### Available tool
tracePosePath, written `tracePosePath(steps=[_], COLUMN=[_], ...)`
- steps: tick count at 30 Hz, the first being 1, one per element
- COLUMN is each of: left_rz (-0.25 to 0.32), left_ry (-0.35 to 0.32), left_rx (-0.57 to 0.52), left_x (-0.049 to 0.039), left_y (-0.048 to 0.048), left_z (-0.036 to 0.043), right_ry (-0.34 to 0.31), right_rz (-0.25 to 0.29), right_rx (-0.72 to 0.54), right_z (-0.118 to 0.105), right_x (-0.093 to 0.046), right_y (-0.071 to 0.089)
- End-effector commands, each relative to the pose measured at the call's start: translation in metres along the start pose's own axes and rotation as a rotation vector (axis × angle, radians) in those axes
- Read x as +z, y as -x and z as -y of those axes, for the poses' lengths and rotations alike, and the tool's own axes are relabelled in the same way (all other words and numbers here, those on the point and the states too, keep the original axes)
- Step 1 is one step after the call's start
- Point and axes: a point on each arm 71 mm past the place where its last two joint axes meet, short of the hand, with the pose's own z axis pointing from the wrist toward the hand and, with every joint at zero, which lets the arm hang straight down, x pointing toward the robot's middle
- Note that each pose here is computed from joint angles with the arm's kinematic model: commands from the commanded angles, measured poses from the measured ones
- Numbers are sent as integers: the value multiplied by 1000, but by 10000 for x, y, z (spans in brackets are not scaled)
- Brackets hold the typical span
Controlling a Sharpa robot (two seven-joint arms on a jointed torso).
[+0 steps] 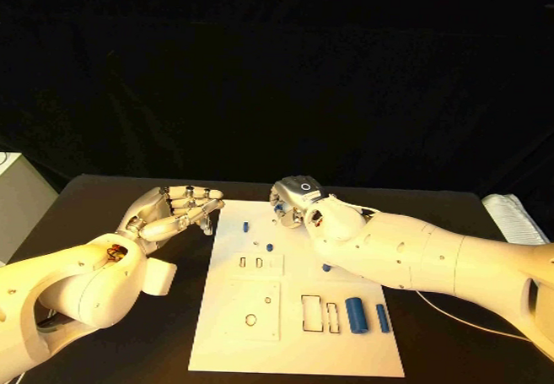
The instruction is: Assemble the parts on the task board
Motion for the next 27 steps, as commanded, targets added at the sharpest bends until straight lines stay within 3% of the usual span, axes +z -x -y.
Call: tracePosePath(steps=[1, 10, 27], left_rz=[-20, -19, -15], left_ry=[-9, -8, -7], left_rx=[-5, -4, -1], left_x=[9, 11, 12], left_y=[-20, -17, -2], left_z=[21, 20, 20], right_ry=[11, 7, 11], right_rz=[-35, -49, -6], right_rx=[-11, -5, 23], right_z=[-15, -7, 22], right_x=[-1, 0, 14], right_y=[-38, -59, -34])
